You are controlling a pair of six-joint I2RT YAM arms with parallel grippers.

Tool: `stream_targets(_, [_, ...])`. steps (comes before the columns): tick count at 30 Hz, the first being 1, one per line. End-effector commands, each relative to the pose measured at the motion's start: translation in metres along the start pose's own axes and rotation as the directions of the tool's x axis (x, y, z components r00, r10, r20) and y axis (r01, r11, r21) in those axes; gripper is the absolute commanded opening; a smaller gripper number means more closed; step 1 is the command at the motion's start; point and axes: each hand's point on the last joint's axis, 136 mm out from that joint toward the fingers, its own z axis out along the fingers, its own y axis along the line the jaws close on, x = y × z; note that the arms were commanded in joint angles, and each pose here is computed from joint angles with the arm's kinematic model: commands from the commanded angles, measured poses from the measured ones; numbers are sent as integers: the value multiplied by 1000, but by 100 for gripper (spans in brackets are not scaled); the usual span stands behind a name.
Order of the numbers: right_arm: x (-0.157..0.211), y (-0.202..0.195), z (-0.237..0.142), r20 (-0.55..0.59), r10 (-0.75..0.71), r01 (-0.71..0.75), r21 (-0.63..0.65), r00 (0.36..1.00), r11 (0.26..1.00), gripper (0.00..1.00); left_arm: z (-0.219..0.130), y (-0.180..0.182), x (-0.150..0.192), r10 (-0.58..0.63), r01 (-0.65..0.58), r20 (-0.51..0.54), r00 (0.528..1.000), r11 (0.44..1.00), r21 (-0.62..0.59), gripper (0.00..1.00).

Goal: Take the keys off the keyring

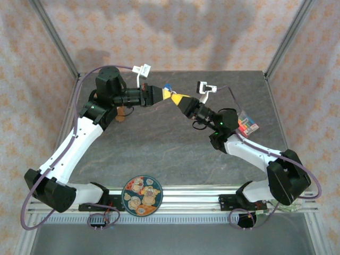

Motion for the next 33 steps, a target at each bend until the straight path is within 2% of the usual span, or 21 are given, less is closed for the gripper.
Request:
stream_targets(1, [-9,12,-2,25,-27,27,-21,999,999,7,-7,-13,1,38,-38,1,999,999,35,0])
stream_targets(4, [-9,11,-1,22,-29,29,-12,999,1000,0,-7,-13,2,37,-37,-2,999,999,37,0])
stream_targets(8, [-6,5,-3,11,-32,31,23,999,999,0,-9,-14,2,41,-41,0,999,998,38,0])
stream_targets(12, [-3,-8,-10,-12,-66,67,129,998,989,0,-15,-15,3,53,-53,10,999,998,37,0])
stream_targets(15, [2,-15,-19,-80,-112,129,253,991,959,0,-20,-10,7,54,-55,16,998,998,21,0])
stream_targets(19, [9,-14,-36,-180,-173,227,352,968,908,0,-27,4,16,54,-54,32,998,998,-14,0])
stream_targets(27, [18,-7,-50,-372,-201,357,417,906,836,0,-30,20,30,61,-60,44,997,998,-28,0])
stream_targets(31, [19,-9,-53,-453,-194,411,449,870,793,0,-33,39,44,84,-80,39,996,993,-85,0])
stream_targets(32, [20,-10,-53,-474,-191,423,449,860,787,0,-34,45,48,87,-82,44,995,992,-101,6])
stream_targets(33, [22,-11,-53,-499,-180,433,456,848,778,0,-35,53,52,91,-85,51,995,989,-122,16])
